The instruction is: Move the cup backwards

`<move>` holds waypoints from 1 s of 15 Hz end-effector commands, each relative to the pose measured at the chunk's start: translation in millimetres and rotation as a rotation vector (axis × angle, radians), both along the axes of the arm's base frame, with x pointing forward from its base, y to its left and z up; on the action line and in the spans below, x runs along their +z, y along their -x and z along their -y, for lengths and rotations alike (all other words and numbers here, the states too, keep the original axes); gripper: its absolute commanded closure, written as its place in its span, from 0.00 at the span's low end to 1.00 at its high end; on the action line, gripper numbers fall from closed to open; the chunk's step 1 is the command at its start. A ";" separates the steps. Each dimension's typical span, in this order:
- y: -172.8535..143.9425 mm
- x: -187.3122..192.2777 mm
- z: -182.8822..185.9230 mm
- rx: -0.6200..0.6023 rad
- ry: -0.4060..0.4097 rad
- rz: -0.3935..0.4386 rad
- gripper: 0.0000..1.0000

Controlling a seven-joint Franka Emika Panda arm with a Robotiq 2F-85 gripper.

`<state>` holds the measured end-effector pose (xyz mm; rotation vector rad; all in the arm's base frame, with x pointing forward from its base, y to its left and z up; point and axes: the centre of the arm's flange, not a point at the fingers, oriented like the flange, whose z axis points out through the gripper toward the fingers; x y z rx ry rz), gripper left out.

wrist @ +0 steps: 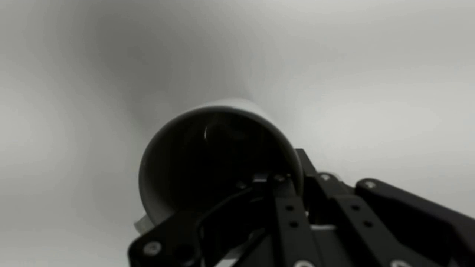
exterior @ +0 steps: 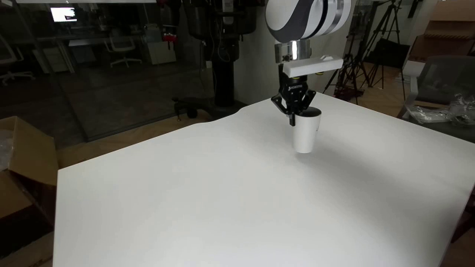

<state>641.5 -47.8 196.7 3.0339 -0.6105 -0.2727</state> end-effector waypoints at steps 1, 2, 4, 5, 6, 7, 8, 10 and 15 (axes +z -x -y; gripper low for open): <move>-34.5 -5.6 -9.2 -0.016 0.016 0.039 0.98; -37.2 -8.2 -11.4 -0.013 0.026 0.055 0.98; -41.3 -11.6 -14.9 -0.004 0.028 0.076 0.98; -43.0 -12.8 -16.1 -0.002 0.028 0.089 0.98; -44.3 -14.0 -17.0 0.001 0.025 0.102 0.98; -45.0 -15.0 -17.9 0.001 0.025 0.120 0.98; -45.6 -15.4 -18.3 0.002 0.025 0.136 0.98; -47.4 -15.0 -18.8 0.003 0.026 0.163 0.98; -49.8 -13.5 -18.6 0.002 0.028 0.185 0.60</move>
